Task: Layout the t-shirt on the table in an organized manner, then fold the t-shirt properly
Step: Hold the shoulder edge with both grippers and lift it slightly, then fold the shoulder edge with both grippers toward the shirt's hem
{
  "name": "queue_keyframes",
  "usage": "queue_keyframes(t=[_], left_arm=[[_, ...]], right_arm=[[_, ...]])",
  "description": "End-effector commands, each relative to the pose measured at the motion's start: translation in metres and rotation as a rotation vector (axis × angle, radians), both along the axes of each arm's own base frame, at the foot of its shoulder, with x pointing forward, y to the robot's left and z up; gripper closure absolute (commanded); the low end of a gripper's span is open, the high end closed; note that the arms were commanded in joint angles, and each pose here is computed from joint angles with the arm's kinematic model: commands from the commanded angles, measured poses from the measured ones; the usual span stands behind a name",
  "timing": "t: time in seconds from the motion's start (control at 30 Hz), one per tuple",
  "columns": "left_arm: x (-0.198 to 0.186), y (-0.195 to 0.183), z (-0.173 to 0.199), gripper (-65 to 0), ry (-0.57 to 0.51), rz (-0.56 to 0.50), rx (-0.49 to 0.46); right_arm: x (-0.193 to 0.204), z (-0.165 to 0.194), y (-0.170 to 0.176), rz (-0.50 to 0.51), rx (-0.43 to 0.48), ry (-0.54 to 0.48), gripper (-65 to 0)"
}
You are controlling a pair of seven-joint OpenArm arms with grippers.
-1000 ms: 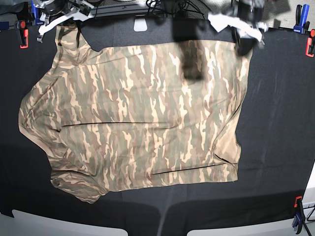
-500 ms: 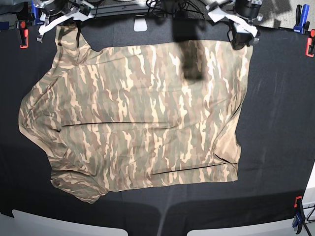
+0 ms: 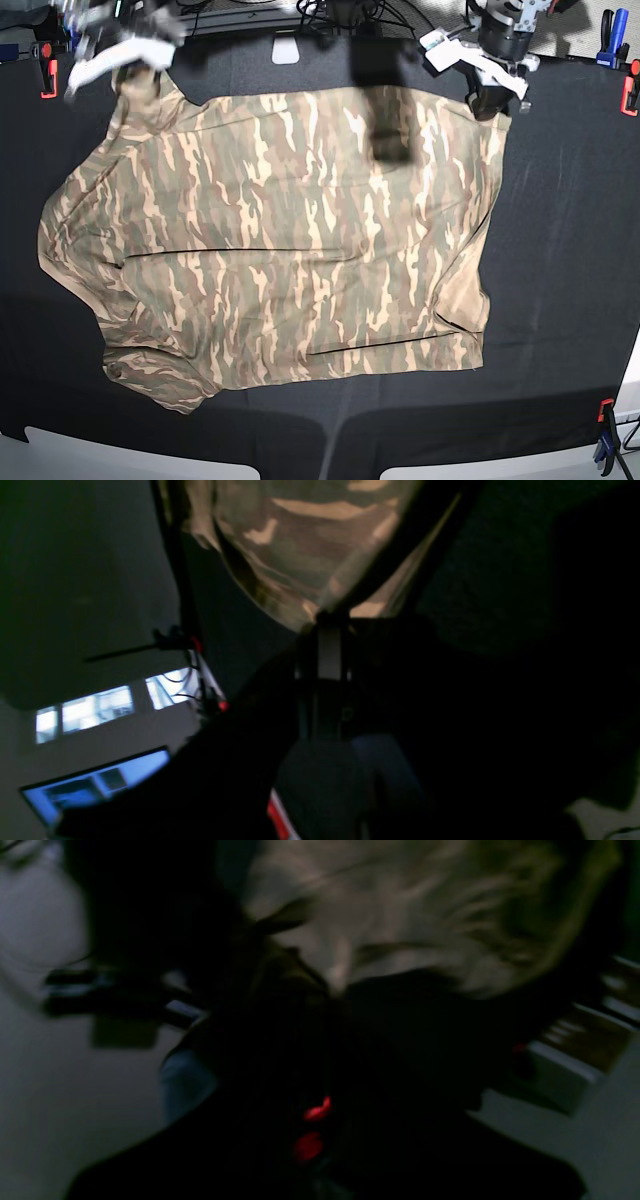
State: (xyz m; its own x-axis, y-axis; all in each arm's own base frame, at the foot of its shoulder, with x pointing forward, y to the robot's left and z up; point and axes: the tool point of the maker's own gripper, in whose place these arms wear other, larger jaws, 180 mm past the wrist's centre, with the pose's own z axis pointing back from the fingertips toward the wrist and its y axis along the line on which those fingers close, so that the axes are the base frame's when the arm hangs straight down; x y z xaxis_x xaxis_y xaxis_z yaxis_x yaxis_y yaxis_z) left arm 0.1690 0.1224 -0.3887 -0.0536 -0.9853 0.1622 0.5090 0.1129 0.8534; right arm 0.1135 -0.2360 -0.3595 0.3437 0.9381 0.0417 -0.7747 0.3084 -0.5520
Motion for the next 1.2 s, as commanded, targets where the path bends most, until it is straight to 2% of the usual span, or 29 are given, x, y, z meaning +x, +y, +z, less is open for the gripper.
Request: queue_keyframes(t=[0.0,0.23,0.37,0.53,0.67,0.77,0.93,1.07,1.17], left_arm=[[0.007,-0.002,0.011,0.0,-0.048,-0.015,-0.008],[0.034,-0.001,0.024,0.0,-0.114,-0.001,-0.018],[0.054,0.001,0.028,0.0,-0.116,0.043,-0.058],[0.074,0.001,0.033,0.0,-0.104,0.077,-0.124],[0.087,-0.014,0.039,0.0,-0.111,0.081,-0.194],[0.096,-0.026,0.046,0.0,-0.133,0.086,-0.235],[0.113,-0.034,0.060,0.0,-0.181,0.085,-0.264],[0.128,-0.021,0.073,0.0,-0.231,0.123,-0.264],[0.143,-0.002,0.081,0.0,-0.241,0.199,-0.303]], right_arm=[[0.015,0.009,0.002,0.003,0.012,-0.049,0.0],[0.068,0.024,0.015,-0.083,0.163,-0.141,0.0],[0.091,0.028,0.011,-0.112,0.188,-0.181,0.0],[0.122,0.017,-0.013,-0.198,0.172,-0.219,0.0],[0.150,0.006,-0.012,-0.277,0.274,-0.230,0.0],[0.173,0.005,-0.004,-0.297,0.339,-0.237,0.0],[0.216,0.023,0.005,-0.288,0.387,-0.296,0.0],[0.247,0.044,0.015,-0.281,0.448,-0.351,0.0],[0.268,0.061,0.025,-0.277,0.516,-0.381,0.0]])
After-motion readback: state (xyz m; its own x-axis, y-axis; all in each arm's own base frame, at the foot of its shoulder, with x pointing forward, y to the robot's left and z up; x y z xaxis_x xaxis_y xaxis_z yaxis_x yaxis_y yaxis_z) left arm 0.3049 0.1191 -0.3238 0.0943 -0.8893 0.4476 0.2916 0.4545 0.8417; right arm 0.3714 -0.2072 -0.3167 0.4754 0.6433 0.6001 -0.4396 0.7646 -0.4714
